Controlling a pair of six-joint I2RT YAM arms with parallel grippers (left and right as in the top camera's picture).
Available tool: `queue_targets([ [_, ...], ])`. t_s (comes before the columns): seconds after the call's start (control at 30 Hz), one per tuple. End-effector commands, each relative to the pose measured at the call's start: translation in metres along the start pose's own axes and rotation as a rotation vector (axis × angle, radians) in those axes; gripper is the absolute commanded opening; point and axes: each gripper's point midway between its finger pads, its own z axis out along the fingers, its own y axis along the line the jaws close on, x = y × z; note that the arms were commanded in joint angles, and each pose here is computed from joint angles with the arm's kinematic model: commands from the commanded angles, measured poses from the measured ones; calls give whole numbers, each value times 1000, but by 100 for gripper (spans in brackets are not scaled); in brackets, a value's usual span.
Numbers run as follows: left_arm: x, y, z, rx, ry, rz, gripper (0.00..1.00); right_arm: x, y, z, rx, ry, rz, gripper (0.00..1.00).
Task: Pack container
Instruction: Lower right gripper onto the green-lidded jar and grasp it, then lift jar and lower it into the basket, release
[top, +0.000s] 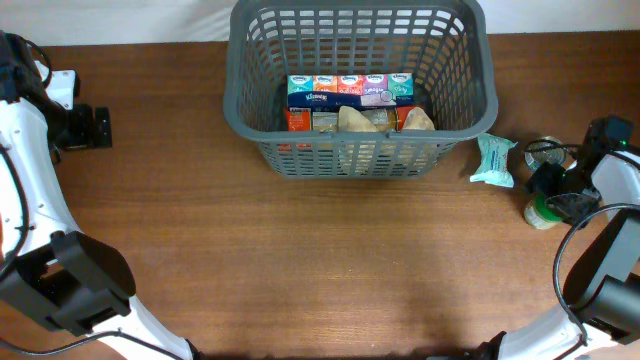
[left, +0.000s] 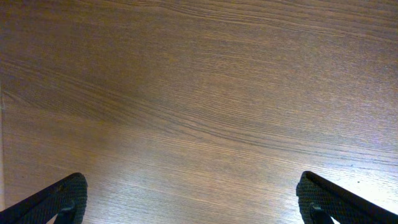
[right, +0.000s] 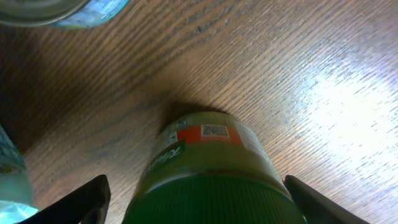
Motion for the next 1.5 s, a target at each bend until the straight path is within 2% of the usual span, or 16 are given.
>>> queue_targets([
  [0.0, 1, -1, 0, 10, -1, -17, 99, 3, -4, 4, 10, 15, 18, 80],
  [0.1, 1, -1, 0, 10, -1, -17, 99, 3, -7, 4, 26, 12, 31, 75],
  [0.2, 1, -1, 0, 10, -1, -17, 99, 4, -7, 4, 28, 18, 47, 57],
  [0.27, 1, -1, 0, 10, -1, -17, 99, 5, -7, 3, 25, 22, 55, 41],
  [0.3, 1, -1, 0, 10, -1, -17, 99, 6, -7, 3, 25, 23, 68, 37],
  [0.47, 1, -1, 0, 10, -1, -17, 99, 3, -2, -12, -2, 11, 82, 26],
  [0.53, 1, -1, 0, 10, -1, -17, 99, -5, 0, -32, -15, -26, 82, 13],
  [0.57, 1, -1, 0, 10, -1, -17, 99, -9, 1, -43, -21, -45, 82, 11],
  [0.77, 1, -1, 0, 10, -1, -17, 99, -30, 15, -149, -105, -223, 14, 10],
  [0.87, 1, -1, 0, 10, -1, -17, 99, -32, 30, -223, -164, -376, -59, 6],
  [0.97, 1, -1, 0, 10, -1, -17, 99, -25, 51, -293, -238, -543, -157, 4],
  [1.1, 1, -1, 0, 10, -1, -17, 99, 2, 96, -378, -376, -763, -368, 4],
  [1.2, 1, -1, 0, 10, -1, -17, 99, 31, 139, -412, -515, -845, -527, 4],
  [1.3, 1, -1, 0, 10, -1, -17, 99, 52, 180, -426, -607, -882, -660, 4],
  [1.47, 1, -1, 0, 10, -1, -17, 99, 71, 262, -399, -648, -862, -906, 4],
])
